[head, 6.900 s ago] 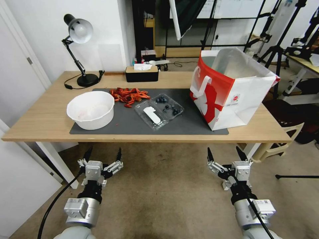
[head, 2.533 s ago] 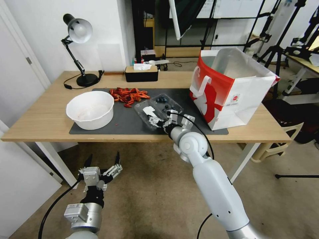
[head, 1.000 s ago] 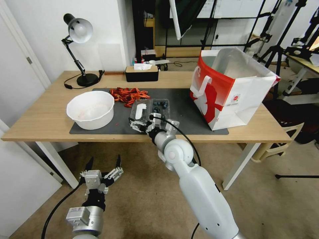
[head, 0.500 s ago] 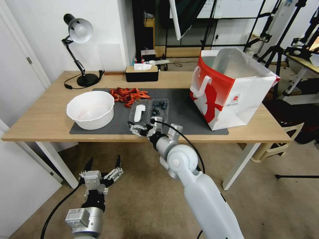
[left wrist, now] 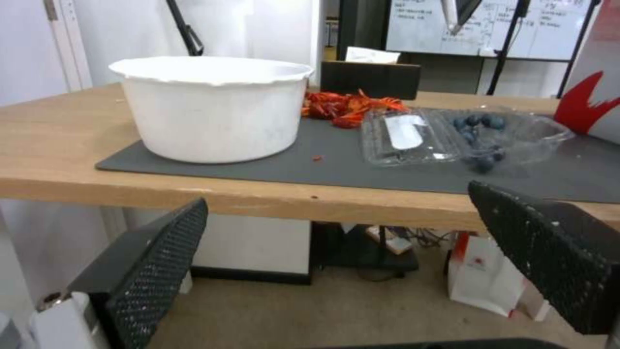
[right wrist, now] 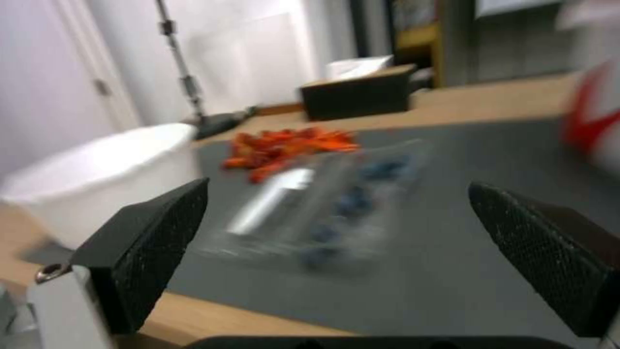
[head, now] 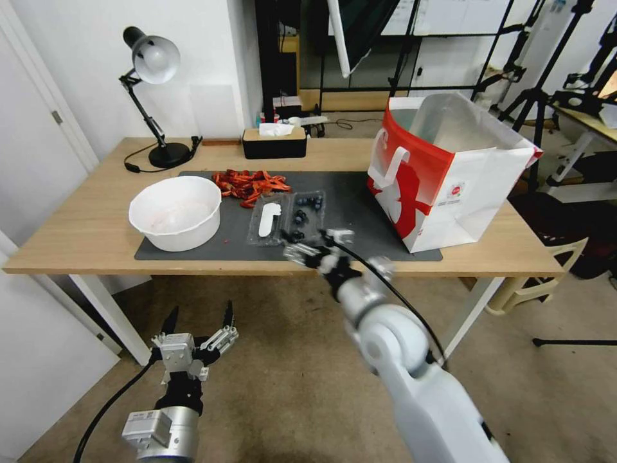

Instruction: Close the takeout container lid, then place the container into the takeout bag.

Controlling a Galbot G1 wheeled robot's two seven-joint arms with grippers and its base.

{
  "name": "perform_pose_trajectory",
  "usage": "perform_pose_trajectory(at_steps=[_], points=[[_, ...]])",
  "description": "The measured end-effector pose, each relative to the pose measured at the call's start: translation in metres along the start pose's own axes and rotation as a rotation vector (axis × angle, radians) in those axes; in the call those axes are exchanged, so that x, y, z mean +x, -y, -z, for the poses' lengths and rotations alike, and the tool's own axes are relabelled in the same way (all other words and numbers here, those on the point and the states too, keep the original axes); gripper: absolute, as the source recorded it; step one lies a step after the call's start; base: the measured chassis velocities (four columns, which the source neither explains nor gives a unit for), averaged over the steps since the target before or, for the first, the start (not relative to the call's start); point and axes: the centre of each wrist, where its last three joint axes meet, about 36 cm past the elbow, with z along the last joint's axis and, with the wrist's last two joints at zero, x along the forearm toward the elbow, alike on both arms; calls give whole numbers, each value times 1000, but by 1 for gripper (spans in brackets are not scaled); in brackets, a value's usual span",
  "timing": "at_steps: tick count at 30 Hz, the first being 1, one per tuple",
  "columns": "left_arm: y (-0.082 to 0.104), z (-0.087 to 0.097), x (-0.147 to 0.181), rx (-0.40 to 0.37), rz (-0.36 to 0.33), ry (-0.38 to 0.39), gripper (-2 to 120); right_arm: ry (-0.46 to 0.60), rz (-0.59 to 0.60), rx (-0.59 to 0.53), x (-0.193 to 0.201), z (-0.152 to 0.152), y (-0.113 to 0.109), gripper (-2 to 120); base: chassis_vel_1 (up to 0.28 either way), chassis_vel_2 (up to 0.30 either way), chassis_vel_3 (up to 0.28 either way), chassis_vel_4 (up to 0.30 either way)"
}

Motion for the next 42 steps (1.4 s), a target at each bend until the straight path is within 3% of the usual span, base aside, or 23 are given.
perform_pose_trajectory(at_steps=[4, 5, 9, 19, 23, 26, 27, 29, 30, 34, 35, 38, 39, 42], points=[[1, 0, 1, 2, -4, 1, 100, 12, -23, 49, 12, -3, 4, 100, 0, 0, 0, 0], [2, -1, 0, 5, -11, 3, 100, 31, -51, 121, 33, -11, 9, 100, 0, 0, 0, 0], [3, -1, -2, 9, -19, 9, 100, 73, -97, 186, 59, -22, 15, 100, 0, 0, 0, 0], [4, -2, -7, 36, -47, -10, 100, 140, -159, 224, 88, -59, 10, 100, 0, 0, 0, 0], [7, -1, -11, 94, -60, -38, 100, 141, -167, 235, 89, -64, 8, 100, 0, 0, 0, 0], [15, 12, -18, 247, -80, -93, 100, 134, -170, 239, 91, -64, 8, 100, 0, 0, 0, 0], [15, 12, -18, 247, -80, -93, 100, 134, -170, 239, 91, -64, 8, 100, 0, 0, 0, 0], [20, 24, -26, 360, -82, -117, 100, 127, -166, 243, 89, -64, 10, 100, 0, 0, 0, 0], [20, 24, -26, 360, -82, -117, 100, 127, -166, 243, 89, -64, 10, 100, 0, 0, 0, 0], [26, 50, -38, 594, -77, -146, 100, 111, -121, 243, 78, -68, 12, 100, 0, 0, 0, 0], [26, 50, -38, 594, -77, -146, 100, 111, -121, 243, 78, -68, 12, 100, 0, 0, 0, 0], [28, 68, -56, 769, -121, -180, 100, 94, -111, 242, 77, -72, 13, 100, 0, 0, 0, 0], [28, 68, -56, 769, -121, -180, 100, 94, -111, 242, 77, -72, 13, 100, 0, 0, 0, 0], [31, 75, -81, 922, -185, -216, 100, 81, -115, 240, 81, -75, 13, 100, 0, 0, 0, 0]])
